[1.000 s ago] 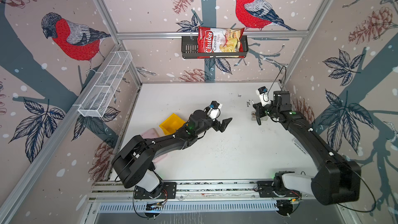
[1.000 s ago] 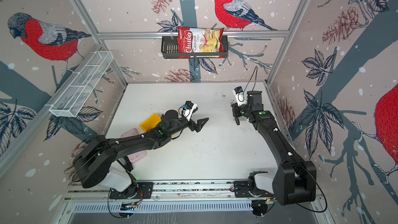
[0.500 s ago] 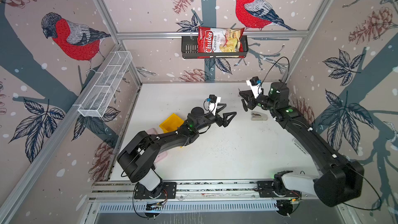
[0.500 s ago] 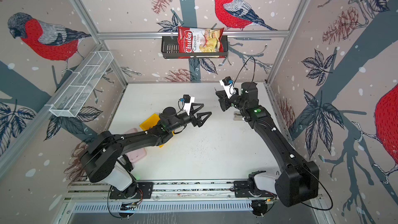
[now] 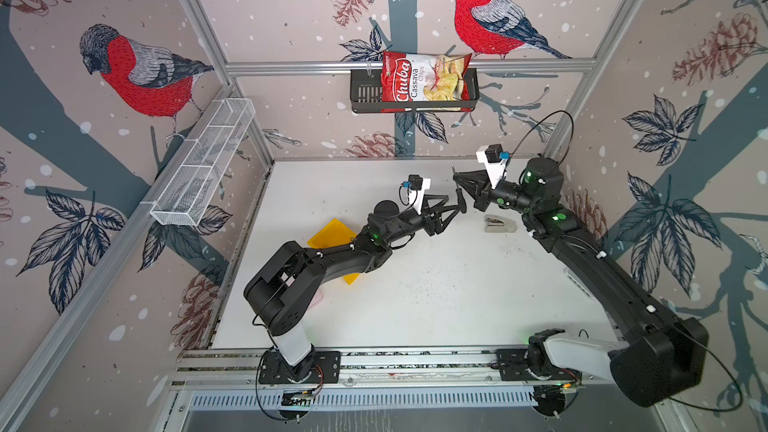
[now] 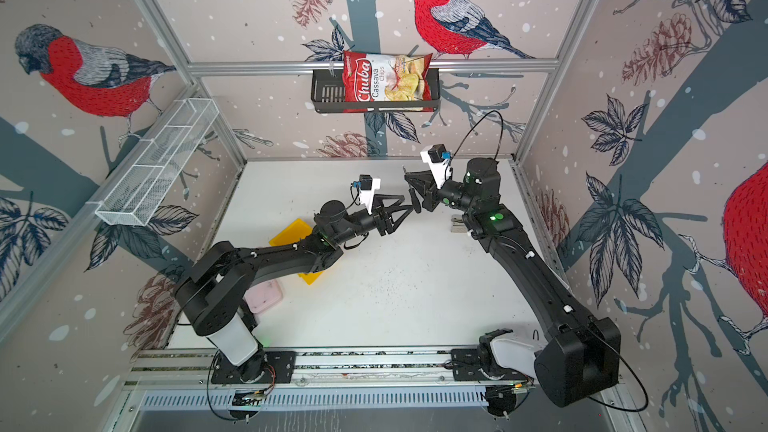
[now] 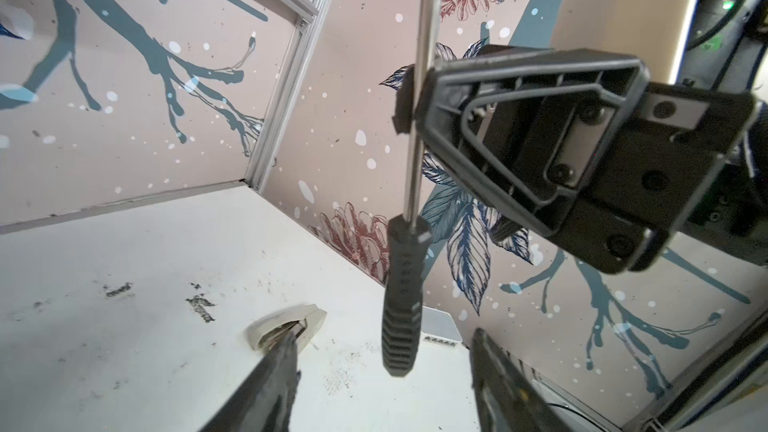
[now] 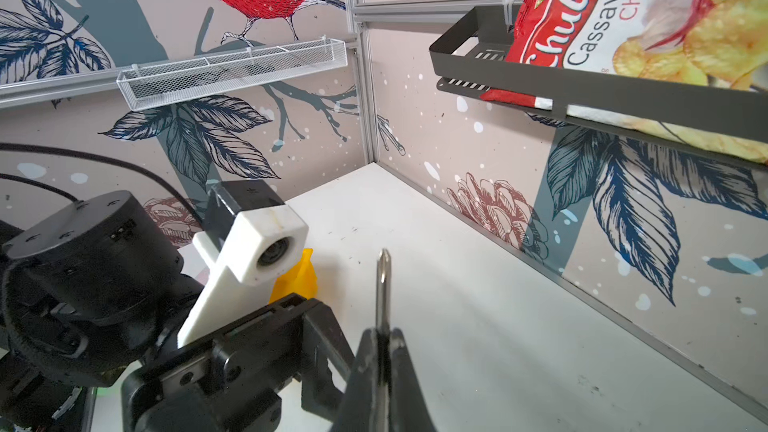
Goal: Put the screwdriver in the bin
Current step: 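Carry the screwdriver toward the left gripper and grasp its handle with the left gripper, then open and withdraw the right gripper while the left gripper moves toward the yellow bin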
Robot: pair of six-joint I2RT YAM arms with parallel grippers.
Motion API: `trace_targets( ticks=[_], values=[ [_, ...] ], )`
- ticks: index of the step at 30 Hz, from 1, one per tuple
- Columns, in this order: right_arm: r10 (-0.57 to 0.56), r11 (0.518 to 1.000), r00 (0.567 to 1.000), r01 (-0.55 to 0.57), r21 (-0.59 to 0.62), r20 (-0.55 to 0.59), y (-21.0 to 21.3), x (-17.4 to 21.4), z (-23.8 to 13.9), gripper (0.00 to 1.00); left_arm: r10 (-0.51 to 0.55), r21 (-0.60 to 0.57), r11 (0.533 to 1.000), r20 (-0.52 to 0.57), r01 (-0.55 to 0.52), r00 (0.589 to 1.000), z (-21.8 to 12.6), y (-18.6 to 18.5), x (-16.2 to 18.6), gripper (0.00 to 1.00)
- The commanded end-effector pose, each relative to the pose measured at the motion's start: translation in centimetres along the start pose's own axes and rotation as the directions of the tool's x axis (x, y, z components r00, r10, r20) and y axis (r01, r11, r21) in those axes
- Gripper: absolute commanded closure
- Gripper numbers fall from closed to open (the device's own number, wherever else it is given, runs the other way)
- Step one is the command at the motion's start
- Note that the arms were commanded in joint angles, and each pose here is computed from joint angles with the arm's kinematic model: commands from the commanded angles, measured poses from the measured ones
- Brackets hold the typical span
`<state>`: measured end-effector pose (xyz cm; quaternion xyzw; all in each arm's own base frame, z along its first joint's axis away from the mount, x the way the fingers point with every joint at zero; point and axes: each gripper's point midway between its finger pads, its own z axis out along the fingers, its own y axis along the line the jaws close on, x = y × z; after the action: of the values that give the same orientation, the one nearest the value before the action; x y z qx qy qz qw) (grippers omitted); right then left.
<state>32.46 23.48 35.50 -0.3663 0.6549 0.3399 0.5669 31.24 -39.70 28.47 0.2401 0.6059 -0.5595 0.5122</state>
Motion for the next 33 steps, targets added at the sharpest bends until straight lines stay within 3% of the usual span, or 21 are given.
trace_targets(
  ticks=[1,18,27,33],
  values=[
    [-0.011,0.999,0.999,0.012,-0.04,0.032,0.8,-0.9,0.0,1.0,0.01,0.056,0.998,0.057,-0.014,0.998,0.1,-1.3,-1.6,0.41],
    [-0.021,0.995,1.0,0.019,-0.101,-0.012,1.9,0.0,0.6,1.0,0.002,0.074,0.997,0.04,-0.005,0.999,0.4,-1.4,-1.4,0.69],
    [-0.02,0.992,0.997,0.011,-0.126,-0.072,2.1,1.5,1.6,1.0,0.001,0.068,0.998,0.04,-0.004,0.999,0.3,-1.4,-1.3,0.71],
    [-0.019,0.992,0.996,0.009,-0.124,-0.084,2.1,1.9,1.6,1.0,0.001,0.066,0.998,0.042,-0.004,0.999,0.2,-1.4,-1.3,0.81]
  ],
)
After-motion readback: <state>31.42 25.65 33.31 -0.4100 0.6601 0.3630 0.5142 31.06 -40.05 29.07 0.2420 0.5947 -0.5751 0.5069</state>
